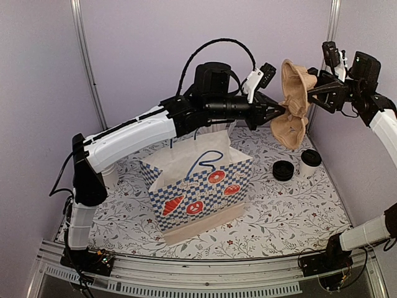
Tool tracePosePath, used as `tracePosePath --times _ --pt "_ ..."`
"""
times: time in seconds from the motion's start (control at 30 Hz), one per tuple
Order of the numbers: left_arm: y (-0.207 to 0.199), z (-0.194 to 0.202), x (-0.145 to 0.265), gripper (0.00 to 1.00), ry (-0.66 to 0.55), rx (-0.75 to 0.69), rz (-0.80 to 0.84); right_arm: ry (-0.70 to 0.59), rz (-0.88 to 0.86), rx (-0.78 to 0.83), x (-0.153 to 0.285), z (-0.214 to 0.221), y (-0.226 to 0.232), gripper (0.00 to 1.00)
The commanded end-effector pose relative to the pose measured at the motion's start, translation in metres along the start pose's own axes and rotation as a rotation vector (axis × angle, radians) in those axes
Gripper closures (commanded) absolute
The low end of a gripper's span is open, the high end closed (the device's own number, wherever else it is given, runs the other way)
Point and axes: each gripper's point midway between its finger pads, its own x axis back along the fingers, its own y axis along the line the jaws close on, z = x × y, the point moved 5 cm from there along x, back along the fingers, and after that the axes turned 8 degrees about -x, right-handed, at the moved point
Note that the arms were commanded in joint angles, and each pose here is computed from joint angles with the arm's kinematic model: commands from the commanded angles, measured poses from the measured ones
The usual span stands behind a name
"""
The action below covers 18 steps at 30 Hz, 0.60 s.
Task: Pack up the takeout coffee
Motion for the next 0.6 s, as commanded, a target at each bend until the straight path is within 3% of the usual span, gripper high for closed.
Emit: tracePosePath --times 0.0,0.03,0.07,0.3,0.4,0.57 --pt "0.005 -0.043 0.024 0.91 -0.089 -0.042 -0.039 0.049 -0.173 0.032 0.005 -0.006 0.031 0.13" --pt "0.006 -0.051 0.030 0.94 -0.096 -0.048 -0.053 0.052 -0.166 0.042 0.008 -0.011 0.032 0.04" --pt "0.007 -0.057 0.037 0.95 -0.096 -0.049 -0.068 0.056 -0.161 0.050 0.011 -0.015 0.033 0.01" --pt "0.026 -0.111 0.124 0.98 -0.099 -0.058 -0.268 0.043 -0.037 0.054 0.034 -0.026 0.021 0.01" --pt "0.032 -0.135 0.188 1.00 -0.087 -0.034 -0.459 0.023 0.006 0.025 0.035 -0.015 0.010 0.01" --pt "0.041 -0.120 0.294 1.00 0.030 0.150 -0.822 0.000 0.057 -0.012 0.037 0.001 -0.003 0.01"
